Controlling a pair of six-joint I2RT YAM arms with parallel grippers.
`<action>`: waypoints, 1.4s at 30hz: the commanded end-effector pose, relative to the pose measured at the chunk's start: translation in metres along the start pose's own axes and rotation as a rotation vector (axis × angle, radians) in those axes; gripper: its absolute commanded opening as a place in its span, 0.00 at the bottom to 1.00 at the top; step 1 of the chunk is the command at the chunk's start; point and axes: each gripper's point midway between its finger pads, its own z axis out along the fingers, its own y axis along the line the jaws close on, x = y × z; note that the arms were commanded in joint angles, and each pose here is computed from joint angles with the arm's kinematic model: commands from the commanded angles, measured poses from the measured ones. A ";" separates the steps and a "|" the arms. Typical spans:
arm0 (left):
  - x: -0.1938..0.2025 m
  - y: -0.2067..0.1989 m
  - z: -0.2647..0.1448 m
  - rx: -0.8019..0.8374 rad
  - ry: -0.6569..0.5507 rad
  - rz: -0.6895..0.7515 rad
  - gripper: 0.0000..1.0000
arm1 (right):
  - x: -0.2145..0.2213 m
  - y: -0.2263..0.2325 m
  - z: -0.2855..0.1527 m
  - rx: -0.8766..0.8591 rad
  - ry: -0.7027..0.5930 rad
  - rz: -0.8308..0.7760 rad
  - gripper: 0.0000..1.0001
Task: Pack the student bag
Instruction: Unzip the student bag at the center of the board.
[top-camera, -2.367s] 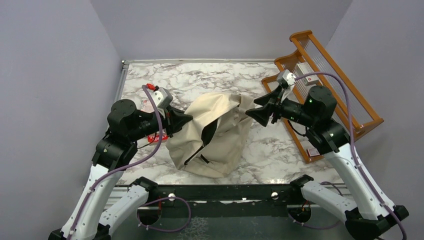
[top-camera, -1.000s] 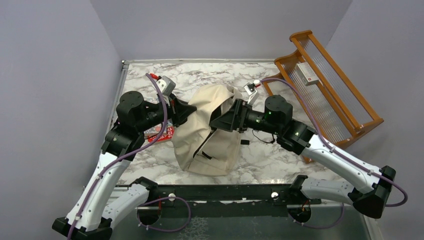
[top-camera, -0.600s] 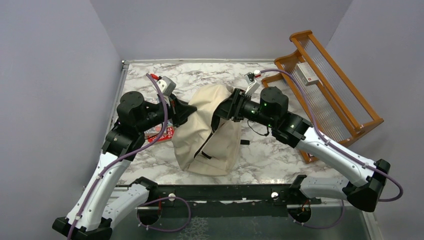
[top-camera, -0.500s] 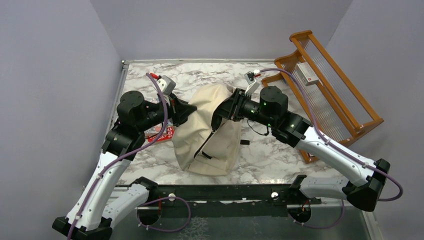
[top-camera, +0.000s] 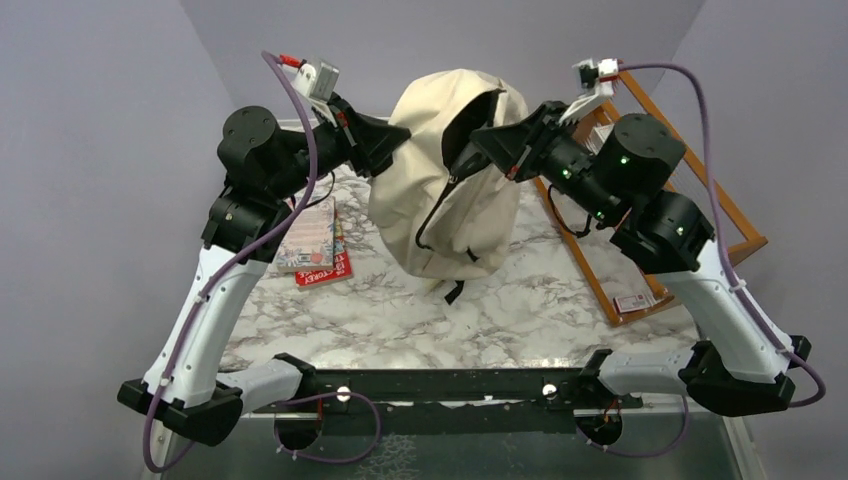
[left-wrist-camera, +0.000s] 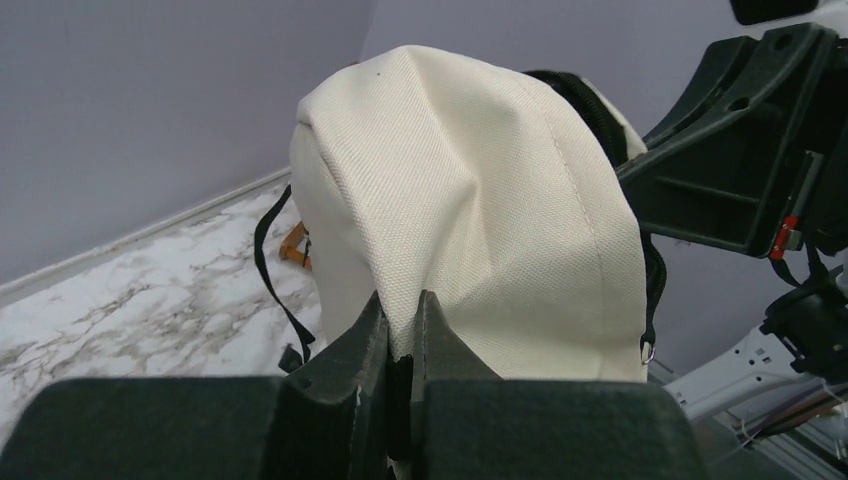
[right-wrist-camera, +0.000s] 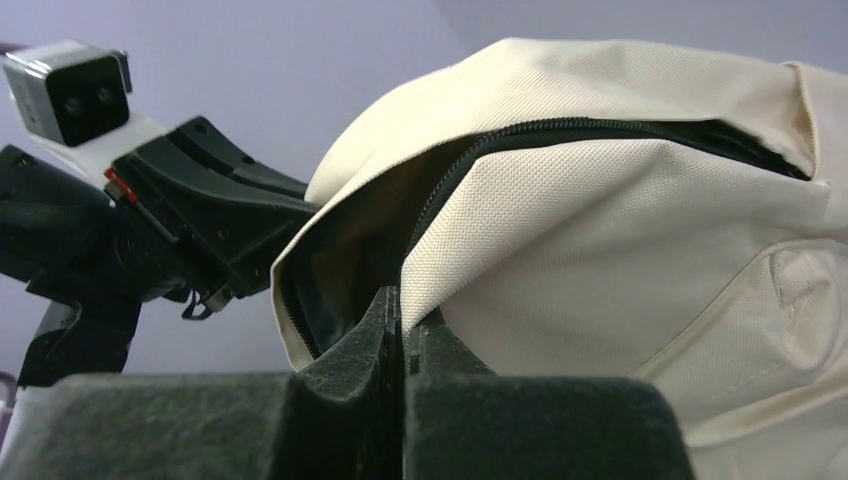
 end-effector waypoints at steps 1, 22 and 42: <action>-0.019 0.003 0.019 0.002 -0.046 -0.061 0.00 | -0.060 -0.002 -0.014 0.100 -0.136 -0.148 0.01; 0.225 0.123 -0.016 -0.361 0.135 -0.225 0.00 | 0.140 -0.166 0.054 0.296 0.402 -0.279 0.01; 0.208 0.187 -0.058 -0.622 0.116 -0.287 0.79 | 0.202 -0.177 0.138 -0.153 0.557 -0.230 0.01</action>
